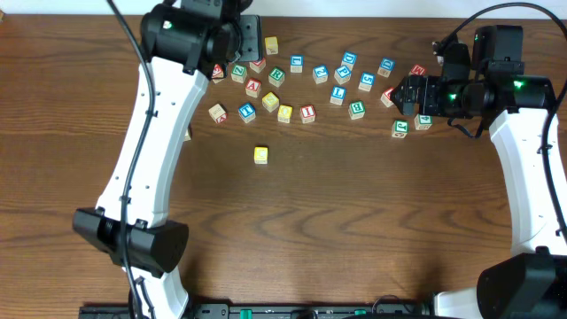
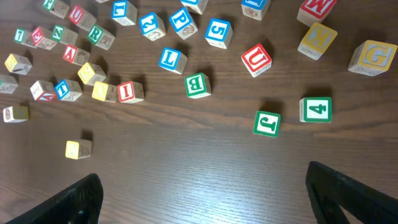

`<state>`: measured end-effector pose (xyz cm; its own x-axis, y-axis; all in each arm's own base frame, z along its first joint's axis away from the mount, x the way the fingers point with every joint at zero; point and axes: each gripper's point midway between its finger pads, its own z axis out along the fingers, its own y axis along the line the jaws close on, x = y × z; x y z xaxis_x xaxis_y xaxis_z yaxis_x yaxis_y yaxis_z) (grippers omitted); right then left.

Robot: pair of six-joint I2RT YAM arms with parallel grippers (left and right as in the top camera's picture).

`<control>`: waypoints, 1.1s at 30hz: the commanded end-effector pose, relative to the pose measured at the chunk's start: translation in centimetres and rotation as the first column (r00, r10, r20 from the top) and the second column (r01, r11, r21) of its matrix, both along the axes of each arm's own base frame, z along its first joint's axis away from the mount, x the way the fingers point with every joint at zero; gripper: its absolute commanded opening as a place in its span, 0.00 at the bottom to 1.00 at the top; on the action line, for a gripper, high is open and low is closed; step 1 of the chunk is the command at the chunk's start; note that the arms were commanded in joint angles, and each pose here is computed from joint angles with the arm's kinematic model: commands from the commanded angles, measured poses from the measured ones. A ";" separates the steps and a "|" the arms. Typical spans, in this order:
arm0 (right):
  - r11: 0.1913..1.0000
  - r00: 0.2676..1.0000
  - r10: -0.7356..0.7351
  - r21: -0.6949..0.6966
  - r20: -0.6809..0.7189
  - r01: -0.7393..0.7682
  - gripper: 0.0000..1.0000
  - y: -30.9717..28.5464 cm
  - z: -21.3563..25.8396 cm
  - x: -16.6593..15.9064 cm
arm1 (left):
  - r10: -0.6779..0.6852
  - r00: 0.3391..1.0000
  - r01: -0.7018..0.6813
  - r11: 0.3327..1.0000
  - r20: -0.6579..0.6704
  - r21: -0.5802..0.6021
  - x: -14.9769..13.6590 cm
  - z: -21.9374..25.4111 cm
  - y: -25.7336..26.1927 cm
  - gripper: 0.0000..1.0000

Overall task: Spell out CORL
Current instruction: 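Move the left gripper back to the cluster above the yellow O block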

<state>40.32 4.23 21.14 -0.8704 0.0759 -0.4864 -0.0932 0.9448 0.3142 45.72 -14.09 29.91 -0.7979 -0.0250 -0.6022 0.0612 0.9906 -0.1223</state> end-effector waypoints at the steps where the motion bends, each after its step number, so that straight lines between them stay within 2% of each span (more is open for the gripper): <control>1: 1.000 1.000 0.000 0.011 0.020 -0.001 0.99 0.2 0.9 0.3 | 0.000 1.000 0.000 1.000 0.003 0.024 0.5 0.0 0.3 0.60; 18: 1.000 1.000 0.000 0.011 0.019 -0.001 0.99 0.2 0.8 0.3 | -0.029 0.987 0.036 0.998 -0.158 0.042 1.9 -7.0 -1.0 0.62; 33: 1.000 1.000 -0.001 0.012 0.019 0.001 0.99 0.2 0.8 0.3 | -0.029 0.980 0.041 0.998 -0.199 0.053 1.4 -8.3 -1.0 0.62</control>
<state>40.32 4.23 21.14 -0.8704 0.0759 -0.4864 -0.0932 0.9448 0.3142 47.25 -15.06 21.60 -0.9007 0.0180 -0.4341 0.0610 0.9945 -0.0853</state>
